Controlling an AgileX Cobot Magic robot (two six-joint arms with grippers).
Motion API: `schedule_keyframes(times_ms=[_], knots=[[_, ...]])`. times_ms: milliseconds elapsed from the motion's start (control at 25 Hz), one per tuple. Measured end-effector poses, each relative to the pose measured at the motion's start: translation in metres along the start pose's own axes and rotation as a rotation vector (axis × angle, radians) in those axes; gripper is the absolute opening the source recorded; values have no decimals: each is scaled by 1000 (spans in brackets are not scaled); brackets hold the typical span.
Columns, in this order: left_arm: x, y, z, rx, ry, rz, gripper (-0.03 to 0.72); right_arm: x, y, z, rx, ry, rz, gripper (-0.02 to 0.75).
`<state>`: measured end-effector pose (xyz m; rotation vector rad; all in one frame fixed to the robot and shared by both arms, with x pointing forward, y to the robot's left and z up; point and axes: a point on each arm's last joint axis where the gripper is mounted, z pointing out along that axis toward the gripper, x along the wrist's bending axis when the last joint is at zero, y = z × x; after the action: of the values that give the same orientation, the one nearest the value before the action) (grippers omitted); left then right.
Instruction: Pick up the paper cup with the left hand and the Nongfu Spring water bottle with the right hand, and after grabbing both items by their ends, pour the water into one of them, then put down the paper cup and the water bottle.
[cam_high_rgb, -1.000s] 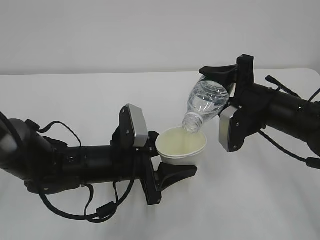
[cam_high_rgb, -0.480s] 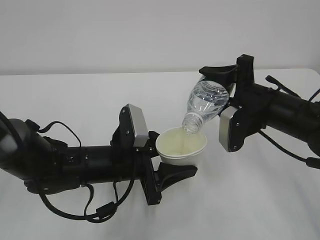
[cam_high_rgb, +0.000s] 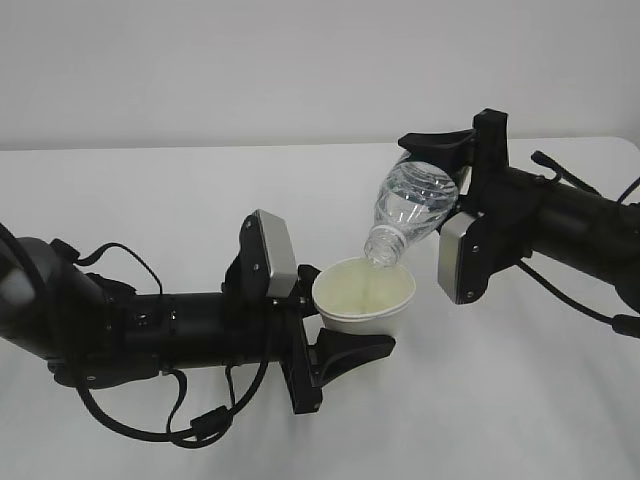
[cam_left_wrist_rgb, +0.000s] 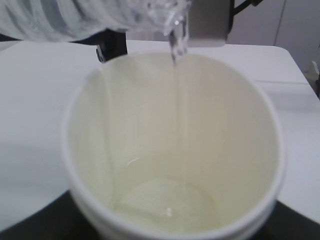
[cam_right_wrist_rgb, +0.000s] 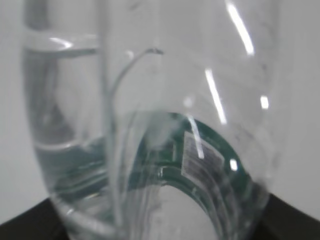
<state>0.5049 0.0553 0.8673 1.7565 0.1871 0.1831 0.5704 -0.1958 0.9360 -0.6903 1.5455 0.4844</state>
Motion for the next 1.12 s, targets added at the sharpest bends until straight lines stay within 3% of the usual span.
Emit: schedule_keyframes(times_ms=[1120], knots=[[0,0,0,1,-4,2,430,0,0,0,0,-1,-2,458]])
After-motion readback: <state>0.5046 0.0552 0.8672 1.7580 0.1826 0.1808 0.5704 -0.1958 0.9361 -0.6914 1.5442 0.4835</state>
